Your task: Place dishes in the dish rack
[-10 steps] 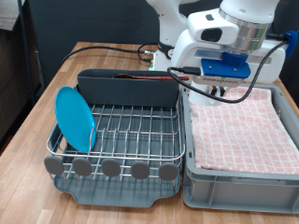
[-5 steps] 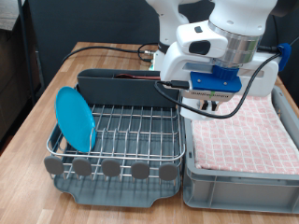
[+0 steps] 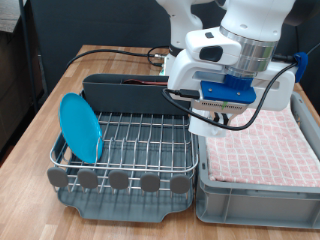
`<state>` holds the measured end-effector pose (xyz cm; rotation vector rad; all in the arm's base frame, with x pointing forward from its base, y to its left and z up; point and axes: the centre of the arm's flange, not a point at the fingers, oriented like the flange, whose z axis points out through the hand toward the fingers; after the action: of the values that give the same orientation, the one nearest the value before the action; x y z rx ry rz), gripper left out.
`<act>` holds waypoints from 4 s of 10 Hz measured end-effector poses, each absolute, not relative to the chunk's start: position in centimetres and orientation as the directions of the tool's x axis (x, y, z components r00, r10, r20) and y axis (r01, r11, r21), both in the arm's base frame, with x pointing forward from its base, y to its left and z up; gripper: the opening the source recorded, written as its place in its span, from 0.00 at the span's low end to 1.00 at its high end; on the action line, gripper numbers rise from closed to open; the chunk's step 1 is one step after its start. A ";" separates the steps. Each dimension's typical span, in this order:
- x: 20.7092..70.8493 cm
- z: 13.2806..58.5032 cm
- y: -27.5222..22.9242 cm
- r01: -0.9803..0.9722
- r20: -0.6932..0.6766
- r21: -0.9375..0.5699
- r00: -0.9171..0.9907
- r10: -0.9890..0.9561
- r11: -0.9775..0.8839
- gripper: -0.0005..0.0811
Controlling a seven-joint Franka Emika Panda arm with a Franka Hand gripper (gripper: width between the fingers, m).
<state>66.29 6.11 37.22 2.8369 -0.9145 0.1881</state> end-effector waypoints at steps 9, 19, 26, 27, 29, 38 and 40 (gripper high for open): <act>67.9 34.4 3.6 -0.611 0.240 0.079 0.779 -0.579 -0.788 0.10; 71.1 30.9 0.9 -0.597 0.215 0.018 0.786 -0.580 -0.802 0.10; 72.5 28.3 0.5 -0.604 0.099 0.040 0.795 -0.598 -0.796 0.10; 72.6 28.0 0.4 -0.602 0.078 0.051 0.798 -0.598 -0.797 0.10; 73.0 27.9 0.3 -0.601 0.045 0.068 0.799 -0.600 -0.796 0.10; 73.6 32.2 0.5 -0.530 -0.049 0.110 0.842 -0.537 -0.841 0.89; 73.6 34.5 0.8 -0.522 -0.030 0.119 0.848 -0.529 -0.844 0.97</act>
<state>73.60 0.79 34.47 2.9176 -0.8324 -0.0929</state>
